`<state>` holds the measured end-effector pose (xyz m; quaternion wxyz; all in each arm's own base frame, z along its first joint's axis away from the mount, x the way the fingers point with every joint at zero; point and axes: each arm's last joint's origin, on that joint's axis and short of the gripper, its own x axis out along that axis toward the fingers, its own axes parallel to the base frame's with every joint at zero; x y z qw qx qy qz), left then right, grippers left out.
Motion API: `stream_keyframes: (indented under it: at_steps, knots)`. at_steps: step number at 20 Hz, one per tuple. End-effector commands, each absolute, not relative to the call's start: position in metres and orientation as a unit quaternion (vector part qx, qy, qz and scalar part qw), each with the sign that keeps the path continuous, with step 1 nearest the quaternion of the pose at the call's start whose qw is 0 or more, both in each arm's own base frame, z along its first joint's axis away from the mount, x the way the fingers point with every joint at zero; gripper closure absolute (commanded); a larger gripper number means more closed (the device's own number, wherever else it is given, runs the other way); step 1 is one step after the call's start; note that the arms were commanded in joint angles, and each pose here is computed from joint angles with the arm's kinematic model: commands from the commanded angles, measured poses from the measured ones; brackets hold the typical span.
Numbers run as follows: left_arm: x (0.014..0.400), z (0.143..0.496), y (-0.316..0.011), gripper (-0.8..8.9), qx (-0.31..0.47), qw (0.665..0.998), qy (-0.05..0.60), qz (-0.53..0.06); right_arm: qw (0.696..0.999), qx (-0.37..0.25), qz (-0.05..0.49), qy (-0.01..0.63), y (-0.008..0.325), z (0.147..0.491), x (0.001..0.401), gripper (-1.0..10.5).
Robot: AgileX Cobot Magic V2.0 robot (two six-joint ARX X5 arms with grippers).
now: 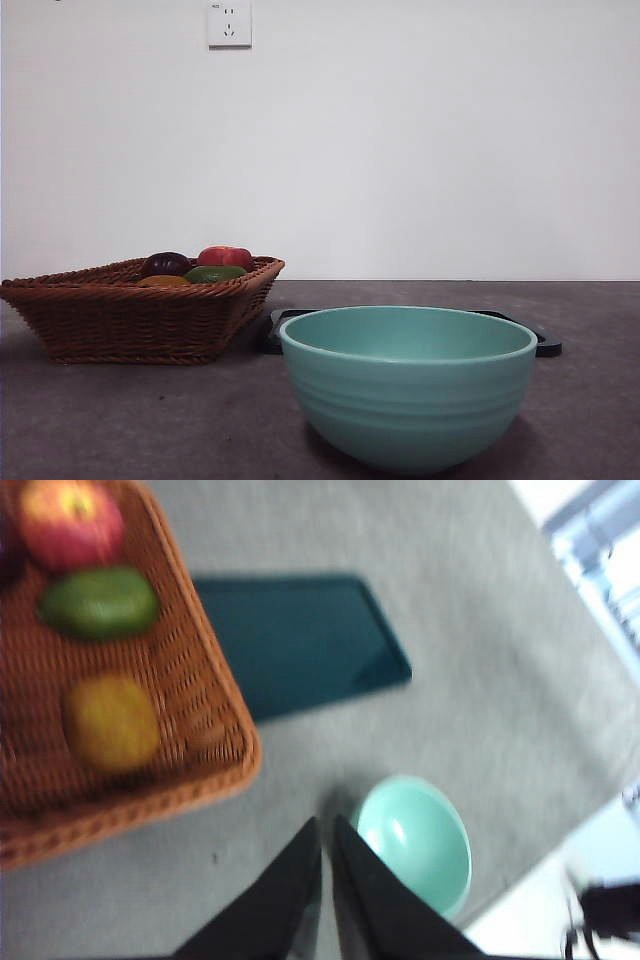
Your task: Pick up the wifruite, put it on the bowl, pick up the plate, put it on desk
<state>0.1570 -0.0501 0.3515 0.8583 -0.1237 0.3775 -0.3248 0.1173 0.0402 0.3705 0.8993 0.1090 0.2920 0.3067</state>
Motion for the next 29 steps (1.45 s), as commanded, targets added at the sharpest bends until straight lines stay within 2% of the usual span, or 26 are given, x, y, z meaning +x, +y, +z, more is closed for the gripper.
stream_keyframes:
  at_steps: [1,6,7,8,10,11,12,14,21,25,29]
  knots:
    - [0.161,0.357,-0.054,7.95,-0.095,0.856,0.372,-0.346,0.901,0.086,0.317,0.283,0.041,0.374,0.118,9.4]
    - [0.161,0.357,-0.056,7.77,-0.082,0.857,0.366,-0.354,0.907,0.075,0.303,0.285,0.040,0.373,0.118,9.4]
    - [0.161,0.357,-0.056,7.42,-0.081,0.857,0.364,-0.355,0.907,0.074,0.300,0.286,0.040,0.373,0.117,9.3]
    - [0.161,0.357,-0.056,6.48,-0.079,0.858,0.363,-0.356,0.907,0.072,0.300,0.286,0.040,0.373,0.117,9.0]
    - [0.161,0.357,-0.056,3.20,-0.069,0.858,0.359,-0.360,0.907,0.072,0.300,0.286,0.040,0.373,0.117,6.6]
    - [0.161,0.358,-0.056,2.01,-0.067,0.859,0.357,-0.361,0.907,0.073,0.300,0.285,0.040,0.373,0.118,5.3]
    - [0.161,0.358,-0.056,1.79,-0.065,0.859,0.355,-0.362,0.907,0.072,0.300,0.285,0.040,0.373,0.118,4.5]
    - [0.161,0.358,-0.056,1.81,-0.063,0.859,0.355,-0.363,0.907,0.072,0.300,0.285,0.040,0.373,0.118,3.9]
    - [0.161,0.357,-0.056,1.89,-0.060,0.859,0.357,-0.362,0.907,0.073,0.301,0.286,0.040,0.373,0.117,3.9]
    - [0.173,0.348,-0.057,1.89,-0.071,0.856,0.391,-0.331,0.906,0.073,0.300,0.290,0.038,0.373,0.110,3.9]
    - [0.202,0.333,-0.065,1.91,-0.056,0.854,0.441,-0.270,0.908,0.073,0.300,0.284,0.035,0.374,0.098,3.9]
